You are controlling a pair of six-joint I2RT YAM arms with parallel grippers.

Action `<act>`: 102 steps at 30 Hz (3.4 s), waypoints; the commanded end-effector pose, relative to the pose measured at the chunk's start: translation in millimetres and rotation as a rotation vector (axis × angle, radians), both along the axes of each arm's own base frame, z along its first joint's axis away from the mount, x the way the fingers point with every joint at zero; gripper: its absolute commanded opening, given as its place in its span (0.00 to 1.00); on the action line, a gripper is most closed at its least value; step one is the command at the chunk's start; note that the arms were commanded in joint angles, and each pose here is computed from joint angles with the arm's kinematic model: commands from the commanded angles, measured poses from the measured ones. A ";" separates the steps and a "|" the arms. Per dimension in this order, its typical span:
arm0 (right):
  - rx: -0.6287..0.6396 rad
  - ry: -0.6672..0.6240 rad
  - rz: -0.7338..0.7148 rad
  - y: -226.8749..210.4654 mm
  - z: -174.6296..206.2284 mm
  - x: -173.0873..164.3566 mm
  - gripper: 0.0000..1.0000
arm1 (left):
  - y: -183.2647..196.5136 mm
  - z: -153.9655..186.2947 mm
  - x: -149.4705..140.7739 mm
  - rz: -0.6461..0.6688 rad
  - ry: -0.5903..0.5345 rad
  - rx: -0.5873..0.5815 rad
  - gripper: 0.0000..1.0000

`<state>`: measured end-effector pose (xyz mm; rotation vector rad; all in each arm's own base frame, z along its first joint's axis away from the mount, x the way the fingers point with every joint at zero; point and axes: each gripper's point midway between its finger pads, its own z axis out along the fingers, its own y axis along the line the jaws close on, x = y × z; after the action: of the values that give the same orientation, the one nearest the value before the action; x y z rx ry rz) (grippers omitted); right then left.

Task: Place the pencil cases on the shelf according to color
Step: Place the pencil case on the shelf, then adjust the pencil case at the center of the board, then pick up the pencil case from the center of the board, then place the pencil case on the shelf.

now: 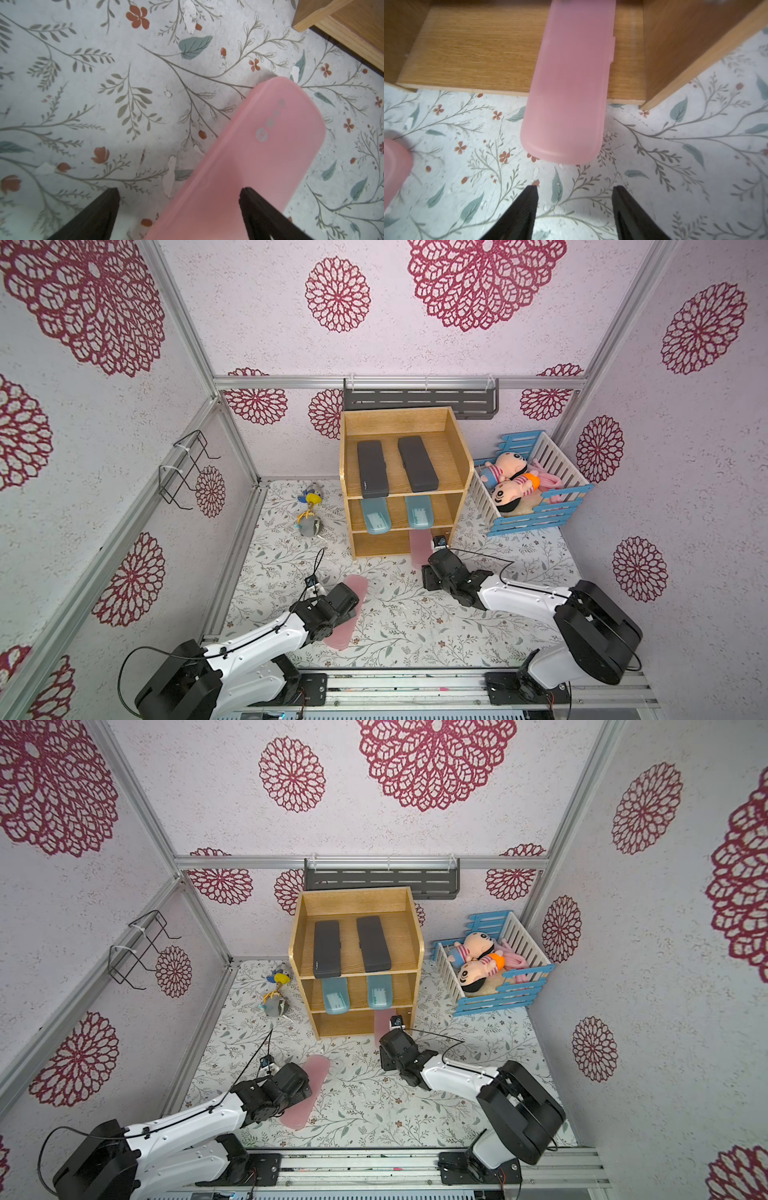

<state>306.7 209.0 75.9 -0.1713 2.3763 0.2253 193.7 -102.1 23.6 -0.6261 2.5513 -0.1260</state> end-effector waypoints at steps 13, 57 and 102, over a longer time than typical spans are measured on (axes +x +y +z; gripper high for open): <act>0.098 -0.034 0.011 -17.3 23.4 -48.5 0.91 | -103.0 6.3 -2.1 -0.205 -0.026 -0.025 0.97; -0.059 0.178 0.352 165.1 -47.4 -169.0 0.99 | 37.4 79.8 -8.1 0.090 -0.316 0.001 0.97; 0.143 -0.111 0.121 103.5 26.5 -125.7 0.73 | 25.4 104.6 26.7 0.089 -0.333 -0.041 0.97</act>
<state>161.5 303.2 79.3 -0.3025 2.3166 0.4184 211.1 -67.4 116.4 -0.6912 2.2082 -0.1729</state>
